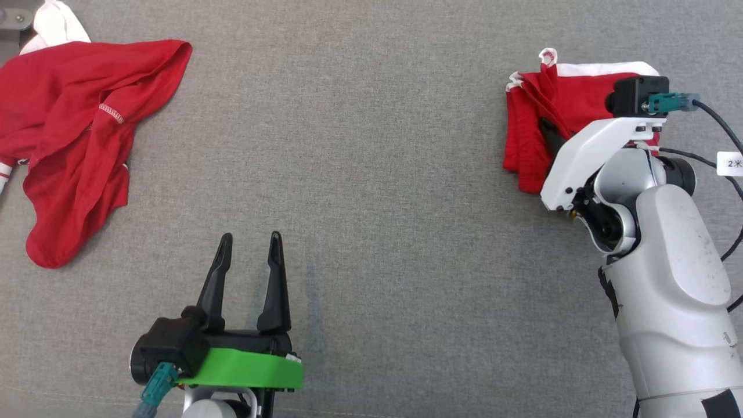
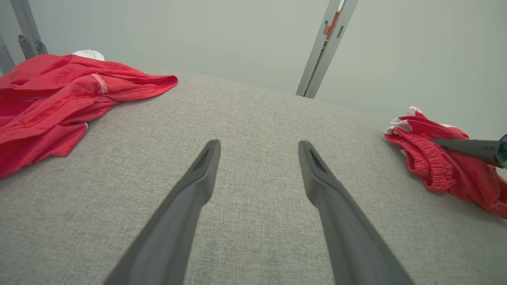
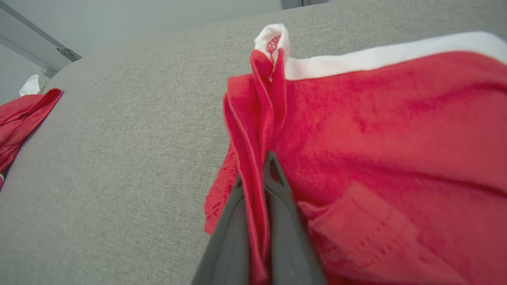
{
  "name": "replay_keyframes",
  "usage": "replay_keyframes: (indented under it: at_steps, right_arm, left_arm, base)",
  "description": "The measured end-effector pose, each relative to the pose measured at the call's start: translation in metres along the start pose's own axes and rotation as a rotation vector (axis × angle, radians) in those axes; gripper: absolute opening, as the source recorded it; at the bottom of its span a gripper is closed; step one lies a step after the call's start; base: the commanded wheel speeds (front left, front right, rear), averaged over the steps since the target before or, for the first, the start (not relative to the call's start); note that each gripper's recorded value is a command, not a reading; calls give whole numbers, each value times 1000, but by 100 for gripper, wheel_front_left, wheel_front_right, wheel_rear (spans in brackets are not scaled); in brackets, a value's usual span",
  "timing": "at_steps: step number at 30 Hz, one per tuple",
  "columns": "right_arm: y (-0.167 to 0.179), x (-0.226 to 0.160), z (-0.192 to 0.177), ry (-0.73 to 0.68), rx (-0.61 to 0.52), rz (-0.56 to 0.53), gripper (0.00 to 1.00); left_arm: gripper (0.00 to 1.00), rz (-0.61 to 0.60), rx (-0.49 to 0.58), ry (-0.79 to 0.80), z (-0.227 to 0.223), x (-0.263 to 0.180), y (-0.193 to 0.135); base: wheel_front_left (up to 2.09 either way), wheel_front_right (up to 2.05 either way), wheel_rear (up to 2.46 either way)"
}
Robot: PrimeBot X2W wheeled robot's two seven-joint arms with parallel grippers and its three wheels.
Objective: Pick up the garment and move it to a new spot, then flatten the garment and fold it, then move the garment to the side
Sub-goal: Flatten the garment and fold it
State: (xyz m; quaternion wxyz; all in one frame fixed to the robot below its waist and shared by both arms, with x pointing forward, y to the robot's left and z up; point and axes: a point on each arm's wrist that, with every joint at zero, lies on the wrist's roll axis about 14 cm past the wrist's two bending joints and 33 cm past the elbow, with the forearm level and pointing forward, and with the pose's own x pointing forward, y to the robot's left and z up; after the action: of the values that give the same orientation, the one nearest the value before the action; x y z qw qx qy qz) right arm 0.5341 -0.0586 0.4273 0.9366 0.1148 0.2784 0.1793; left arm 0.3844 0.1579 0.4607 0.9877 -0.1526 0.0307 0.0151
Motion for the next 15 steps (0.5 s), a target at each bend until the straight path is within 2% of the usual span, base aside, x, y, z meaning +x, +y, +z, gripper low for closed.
replay_keyframes:
  at_steps: [1,2,3,6,9,12,15]
  right_arm:
    - [2,0,1,-8,-6,4,14]
    - [3,0,1,-13,-10,7,71]
    - [6,-1,2,-22,-8,15,100]
    - [16,-4,8,-68,-2,45,100]
    - [33,-15,17,-128,86,119,100]
    - [53,-32,28,-209,105,184,100]
    - [57,-57,38,-317,39,184,100]
  left_arm:
    - [100,-1,0,2,-1,0,0]
    - [100,-3,-1,4,-1,0,-1]
    - [100,-6,-1,5,-2,0,-2]
    - [100,-12,-2,5,-2,-1,-4]
    - [100,-11,-1,1,0,-3,-4]
    - [100,-3,5,-3,2,-8,-1]
    - [100,2,18,-10,4,-14,1]
  base:
    - [0,0,0]
    - [0,0,0]
    - [0,0,0]
    - [0,0,0]
    - [0,0,0]
    - [0,0,0]
    - [0,0,0]
